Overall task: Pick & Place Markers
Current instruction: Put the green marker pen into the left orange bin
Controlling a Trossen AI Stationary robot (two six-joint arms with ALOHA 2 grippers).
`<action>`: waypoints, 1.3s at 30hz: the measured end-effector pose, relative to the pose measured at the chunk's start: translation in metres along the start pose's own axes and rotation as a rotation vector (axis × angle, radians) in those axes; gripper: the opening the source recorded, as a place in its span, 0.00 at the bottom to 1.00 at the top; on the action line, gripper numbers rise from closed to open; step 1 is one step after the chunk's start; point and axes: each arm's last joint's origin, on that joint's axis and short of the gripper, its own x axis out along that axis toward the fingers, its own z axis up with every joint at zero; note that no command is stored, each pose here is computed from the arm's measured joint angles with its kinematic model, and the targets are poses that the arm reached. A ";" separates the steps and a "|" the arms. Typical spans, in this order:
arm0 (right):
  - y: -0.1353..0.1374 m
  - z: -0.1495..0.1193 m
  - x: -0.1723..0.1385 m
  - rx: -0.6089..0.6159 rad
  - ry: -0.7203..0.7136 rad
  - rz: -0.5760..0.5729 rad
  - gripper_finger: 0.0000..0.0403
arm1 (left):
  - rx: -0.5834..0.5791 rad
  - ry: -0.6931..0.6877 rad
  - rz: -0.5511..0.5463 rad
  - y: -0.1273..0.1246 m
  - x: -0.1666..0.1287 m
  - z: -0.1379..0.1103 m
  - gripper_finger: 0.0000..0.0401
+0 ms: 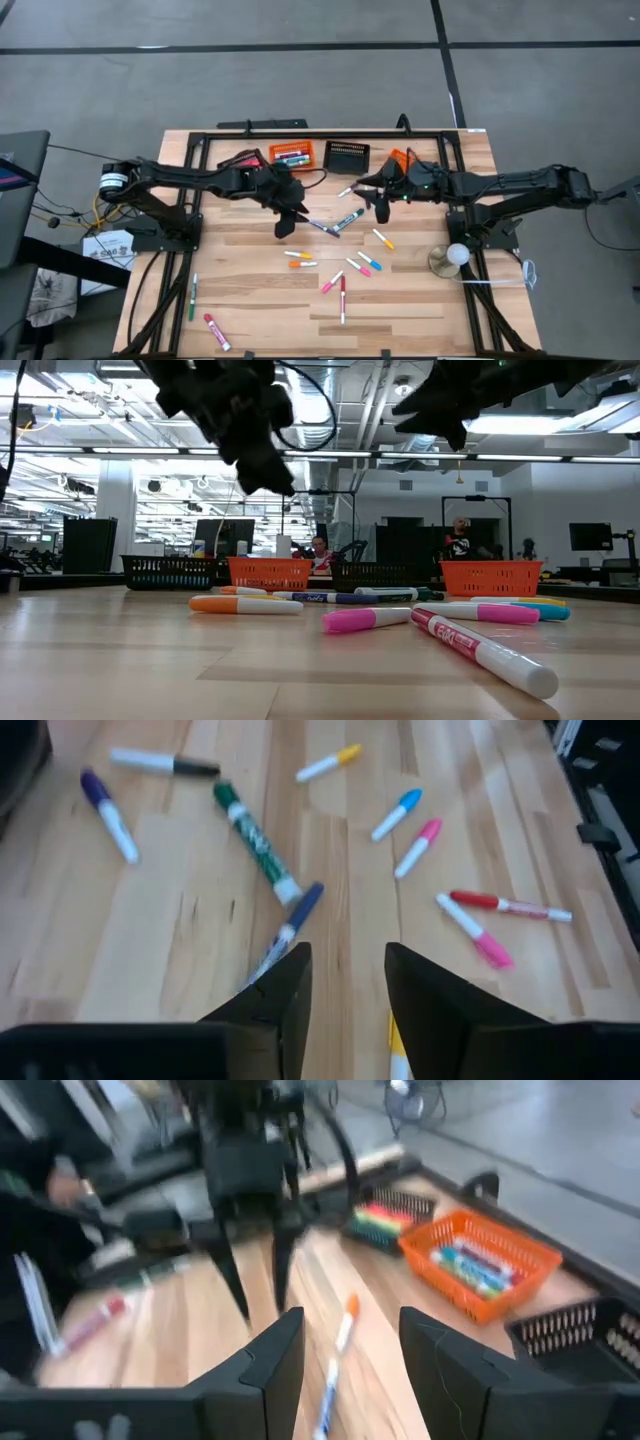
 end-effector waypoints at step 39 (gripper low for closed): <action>-0.003 -0.055 0.102 -0.702 1.036 0.165 0.59 | -0.126 -0.272 0.083 -0.012 -0.062 -0.039 0.29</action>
